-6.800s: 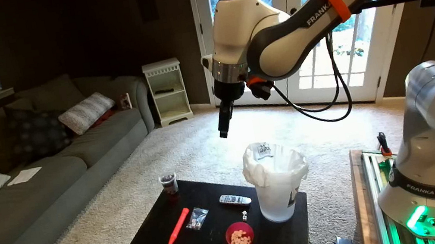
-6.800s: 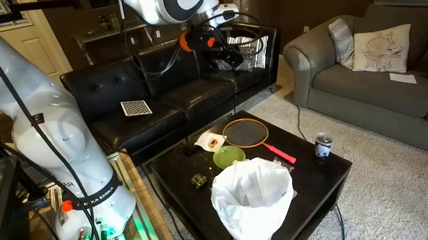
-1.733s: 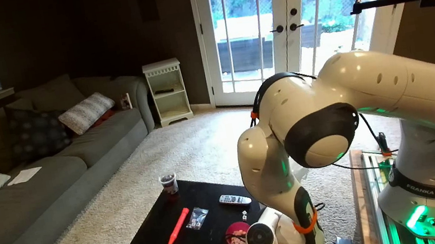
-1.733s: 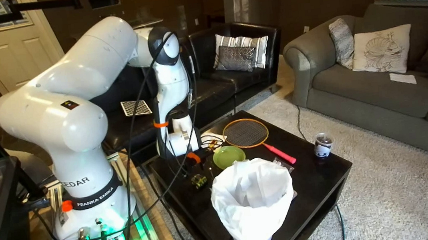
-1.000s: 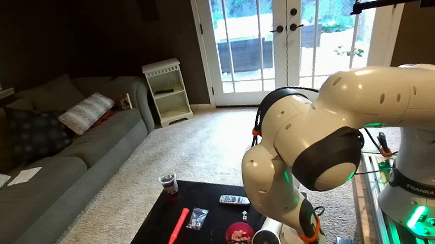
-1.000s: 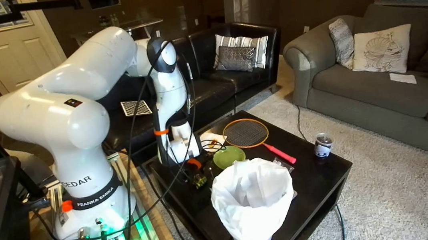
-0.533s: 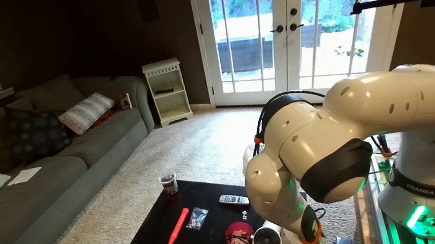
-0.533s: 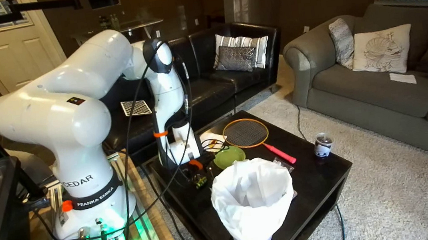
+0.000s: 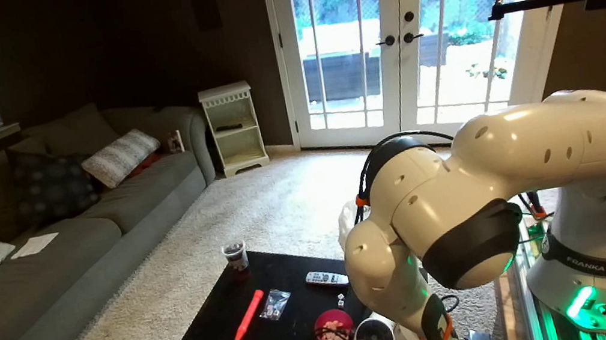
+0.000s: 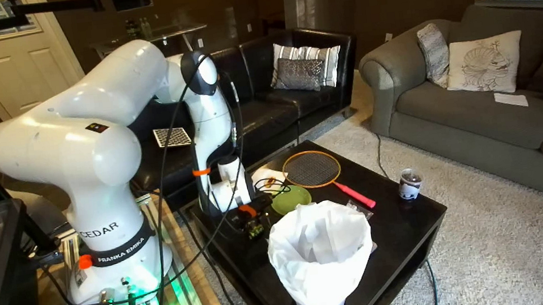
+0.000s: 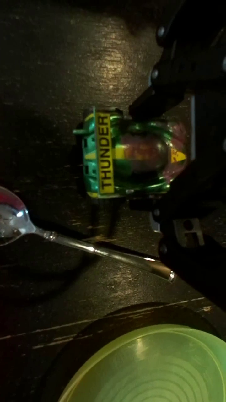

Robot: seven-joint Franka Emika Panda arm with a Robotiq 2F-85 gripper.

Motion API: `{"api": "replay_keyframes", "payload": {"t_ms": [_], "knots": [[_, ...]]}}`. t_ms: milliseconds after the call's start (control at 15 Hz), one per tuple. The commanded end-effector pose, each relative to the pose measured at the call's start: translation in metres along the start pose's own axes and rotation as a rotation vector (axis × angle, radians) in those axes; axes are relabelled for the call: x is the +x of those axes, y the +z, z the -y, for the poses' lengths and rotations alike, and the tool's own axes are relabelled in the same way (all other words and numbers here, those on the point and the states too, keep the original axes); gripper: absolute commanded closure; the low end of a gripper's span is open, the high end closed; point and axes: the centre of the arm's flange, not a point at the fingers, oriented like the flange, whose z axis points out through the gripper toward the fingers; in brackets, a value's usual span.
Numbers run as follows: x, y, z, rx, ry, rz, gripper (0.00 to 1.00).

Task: Twist the toy car

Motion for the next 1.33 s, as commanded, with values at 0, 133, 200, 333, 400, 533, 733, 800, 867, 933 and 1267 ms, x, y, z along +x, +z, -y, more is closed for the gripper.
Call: {"api": "replay_keyframes", "payload": {"t_ms": [0,133,200,333,400,533,733,800,867,933,1267], "knots": [[0.004,-0.007,0.006,0.016,-0.049,0.004,0.59],[0.009,-0.015,0.007,0.031,-0.053,0.012,0.59],[0.012,-0.021,0.006,0.039,-0.033,0.013,0.59],[0.017,-0.030,0.006,0.049,0.019,0.020,0.59],[0.020,-0.036,0.005,0.055,0.074,0.021,0.59],[0.021,-0.044,0.001,0.054,0.162,0.038,0.59],[0.020,-0.047,-0.006,0.077,0.314,0.045,0.59],[0.019,-0.045,-0.007,0.092,0.354,0.045,0.59],[0.017,-0.040,-0.007,0.111,0.394,0.049,0.59],[0.016,-0.037,-0.008,0.130,0.435,0.050,0.59],[0.004,-0.025,-0.008,0.213,0.634,-0.002,0.59]]}}
